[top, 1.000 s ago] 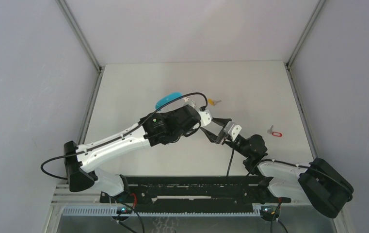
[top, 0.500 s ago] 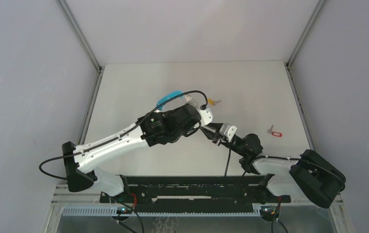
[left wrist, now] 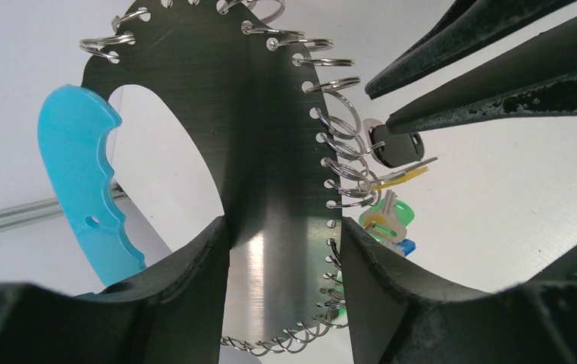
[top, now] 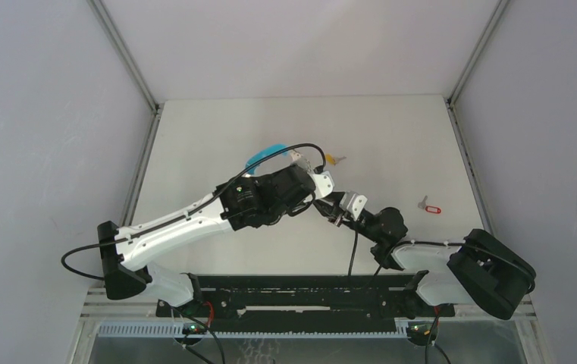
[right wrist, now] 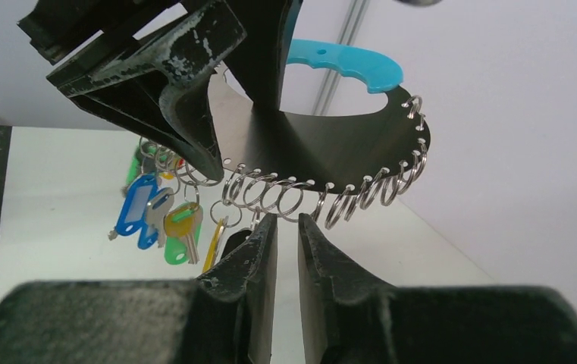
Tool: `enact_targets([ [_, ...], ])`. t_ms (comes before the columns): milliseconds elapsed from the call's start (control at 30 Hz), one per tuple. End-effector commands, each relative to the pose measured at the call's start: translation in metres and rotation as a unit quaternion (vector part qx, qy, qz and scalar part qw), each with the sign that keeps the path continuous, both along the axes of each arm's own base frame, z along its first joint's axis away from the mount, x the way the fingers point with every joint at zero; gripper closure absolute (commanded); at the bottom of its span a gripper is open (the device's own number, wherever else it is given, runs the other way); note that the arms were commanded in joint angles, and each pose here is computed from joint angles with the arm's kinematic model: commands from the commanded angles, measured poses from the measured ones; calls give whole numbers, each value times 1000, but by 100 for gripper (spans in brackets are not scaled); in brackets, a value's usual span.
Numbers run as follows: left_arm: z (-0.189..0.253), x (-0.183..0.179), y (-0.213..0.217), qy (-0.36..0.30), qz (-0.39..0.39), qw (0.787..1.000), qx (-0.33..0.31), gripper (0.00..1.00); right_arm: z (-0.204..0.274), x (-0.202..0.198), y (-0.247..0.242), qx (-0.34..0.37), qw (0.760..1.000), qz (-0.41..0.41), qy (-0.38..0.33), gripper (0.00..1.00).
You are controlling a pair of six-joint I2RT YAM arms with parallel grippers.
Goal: Put the keys on the keyring
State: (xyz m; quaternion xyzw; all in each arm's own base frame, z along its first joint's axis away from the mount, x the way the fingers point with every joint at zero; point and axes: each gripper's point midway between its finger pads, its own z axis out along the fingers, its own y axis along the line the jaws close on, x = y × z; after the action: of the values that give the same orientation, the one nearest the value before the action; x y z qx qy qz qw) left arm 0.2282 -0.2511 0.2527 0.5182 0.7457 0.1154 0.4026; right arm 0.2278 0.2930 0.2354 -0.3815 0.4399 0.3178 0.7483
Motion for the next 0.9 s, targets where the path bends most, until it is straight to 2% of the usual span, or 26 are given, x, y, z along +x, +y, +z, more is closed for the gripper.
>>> enact_targets([
  [0,43,4,-7,-34,9,997,-63,78,24,-4,5,27,999,9,-27,85],
  [867,39,3,-10,-30,12,998,-53,78,23,2,9,23,999,-11,-31,88],
])
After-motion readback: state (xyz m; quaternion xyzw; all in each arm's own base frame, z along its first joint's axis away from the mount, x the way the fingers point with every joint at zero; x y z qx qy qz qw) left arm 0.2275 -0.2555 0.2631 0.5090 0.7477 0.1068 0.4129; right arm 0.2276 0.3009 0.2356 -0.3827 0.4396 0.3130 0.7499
